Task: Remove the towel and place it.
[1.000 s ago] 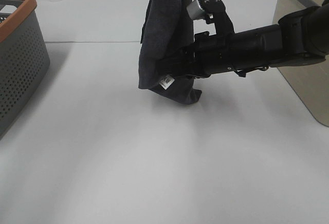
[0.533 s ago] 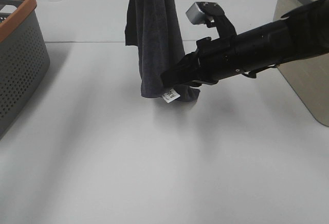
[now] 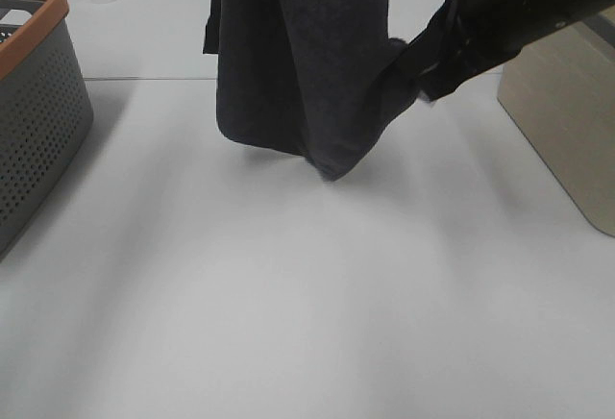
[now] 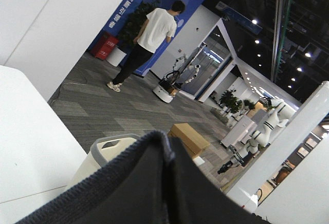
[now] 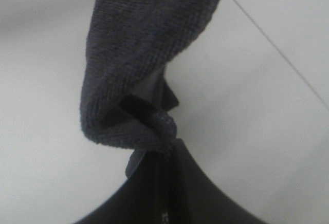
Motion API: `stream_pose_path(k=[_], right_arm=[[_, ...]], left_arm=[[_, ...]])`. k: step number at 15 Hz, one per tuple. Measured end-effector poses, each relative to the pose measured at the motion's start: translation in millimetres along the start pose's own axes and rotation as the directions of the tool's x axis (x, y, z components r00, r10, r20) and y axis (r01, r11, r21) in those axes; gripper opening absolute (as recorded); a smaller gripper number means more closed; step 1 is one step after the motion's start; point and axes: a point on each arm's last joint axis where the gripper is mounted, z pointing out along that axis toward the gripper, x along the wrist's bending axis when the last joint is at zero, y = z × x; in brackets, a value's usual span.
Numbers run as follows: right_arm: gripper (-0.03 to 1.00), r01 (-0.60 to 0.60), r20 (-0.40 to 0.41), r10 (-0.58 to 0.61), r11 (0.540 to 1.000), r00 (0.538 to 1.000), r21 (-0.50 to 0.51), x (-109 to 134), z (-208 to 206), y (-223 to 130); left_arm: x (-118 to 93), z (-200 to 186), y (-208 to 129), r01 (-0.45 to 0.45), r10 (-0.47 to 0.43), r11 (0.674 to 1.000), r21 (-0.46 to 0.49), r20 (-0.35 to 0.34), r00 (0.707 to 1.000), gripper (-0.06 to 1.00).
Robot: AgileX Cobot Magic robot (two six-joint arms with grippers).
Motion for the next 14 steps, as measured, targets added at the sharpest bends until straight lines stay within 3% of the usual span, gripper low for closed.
stream_pose_path(k=[2, 5, 7, 10, 14], right_arm=[[0.02, 0.064, 0.059, -0.067, 0.996, 0.996, 0.058, -13.2, -12.5, 11.0], [0.02, 0.159, 0.225, -0.178, 0.982, 0.958, 0.101, -41.7, -38.4, 32.8], [0.02, 0.132, 0.307, -0.154, 0.987, 0.939, 0.093, -66.5, -51.0, 37.1], [0.02, 0.073, 0.35, -0.086, 0.996, 0.933, 0.05, -96.9, -41.8, 43.4], [0.02, 0.043, 0.357, -0.019, 0.997, 0.934, -0.059, -119.7, -0.8, 59.1]], left_arm=[[1.6, -0.6, 1.1, -0.005, 0.005, 1.0, -0.004, -0.033, 0.999, 0.0], [7.3, -1.5, 2.9, -0.026, 0.024, 1.0, -0.015, -0.095, 0.995, 0.0], [15.2, -7.8, 11.7, -0.059, 0.053, 0.997, -0.044, -0.123, 0.991, 0.0], [35.0, -21.5, 27.2, -0.068, 0.051, 0.993, -0.093, -0.178, 0.983, 0.0], [76.8, -19.7, 18.2, -0.047, 0.016, 0.992, -0.119, -0.245, 0.969, 0.0]])
